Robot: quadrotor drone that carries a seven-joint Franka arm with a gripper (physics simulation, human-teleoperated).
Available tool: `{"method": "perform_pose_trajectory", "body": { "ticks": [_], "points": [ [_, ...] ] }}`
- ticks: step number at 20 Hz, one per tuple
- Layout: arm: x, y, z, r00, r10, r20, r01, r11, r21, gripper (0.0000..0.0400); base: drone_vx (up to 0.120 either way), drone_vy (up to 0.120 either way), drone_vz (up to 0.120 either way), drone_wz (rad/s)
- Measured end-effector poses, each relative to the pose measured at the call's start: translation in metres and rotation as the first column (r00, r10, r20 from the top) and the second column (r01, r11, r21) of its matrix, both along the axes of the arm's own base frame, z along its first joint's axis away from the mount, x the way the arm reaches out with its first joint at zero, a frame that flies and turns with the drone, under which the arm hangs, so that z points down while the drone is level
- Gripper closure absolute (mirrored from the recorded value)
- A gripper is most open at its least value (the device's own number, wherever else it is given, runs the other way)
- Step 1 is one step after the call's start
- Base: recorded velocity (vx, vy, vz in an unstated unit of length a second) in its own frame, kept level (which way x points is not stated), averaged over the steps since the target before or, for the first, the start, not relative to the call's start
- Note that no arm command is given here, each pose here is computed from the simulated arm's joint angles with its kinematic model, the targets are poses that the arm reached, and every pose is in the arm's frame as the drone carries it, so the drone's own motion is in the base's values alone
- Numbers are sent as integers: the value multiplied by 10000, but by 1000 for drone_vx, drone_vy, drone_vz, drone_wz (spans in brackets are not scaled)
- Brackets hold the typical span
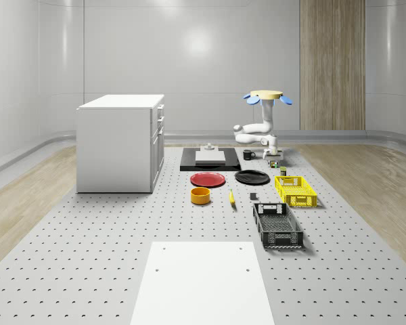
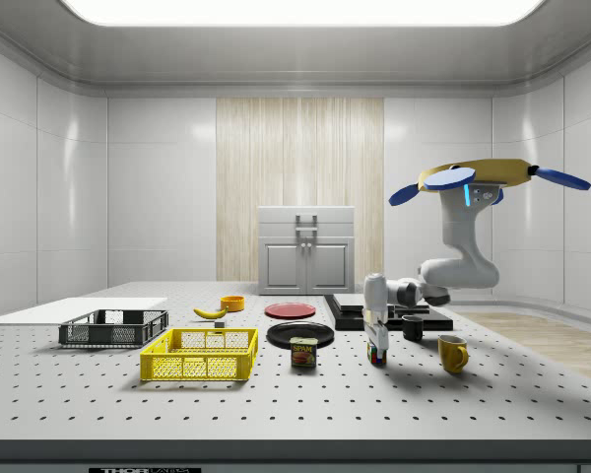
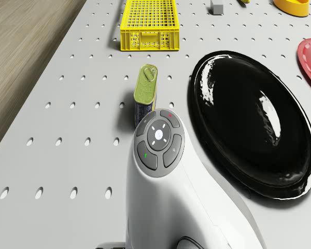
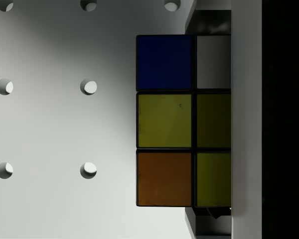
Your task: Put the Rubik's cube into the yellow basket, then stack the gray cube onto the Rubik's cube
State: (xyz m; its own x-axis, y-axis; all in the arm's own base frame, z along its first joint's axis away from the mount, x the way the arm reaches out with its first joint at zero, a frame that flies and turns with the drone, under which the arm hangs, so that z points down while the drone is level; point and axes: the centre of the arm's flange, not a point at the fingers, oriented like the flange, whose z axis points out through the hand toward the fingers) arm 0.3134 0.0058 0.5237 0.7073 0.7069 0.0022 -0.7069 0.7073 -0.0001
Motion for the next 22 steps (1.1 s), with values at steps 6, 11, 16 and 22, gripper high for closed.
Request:
{"method": "perform_pose_trajectory", "body": {
  "ticks": [6, 11, 16, 22],
  "points": [
    [11, 1, 8, 10000, 0, 0, 0, 10000, 0, 53, 0, 0, 0, 0],
    [13, 2, 8, 10000, 1, 0, -1, 10000, 0, 69, 0, 0, 0, 0],
    [13, 2, -114, 10000, 1, 0, -1, 10000, 1, 73, 0, 0, 24, 0],
    [14, 2, -266, 10000, 1, -1, -1, 10000, 1, 75, 0, 0, 120, 0]
  ]
}}
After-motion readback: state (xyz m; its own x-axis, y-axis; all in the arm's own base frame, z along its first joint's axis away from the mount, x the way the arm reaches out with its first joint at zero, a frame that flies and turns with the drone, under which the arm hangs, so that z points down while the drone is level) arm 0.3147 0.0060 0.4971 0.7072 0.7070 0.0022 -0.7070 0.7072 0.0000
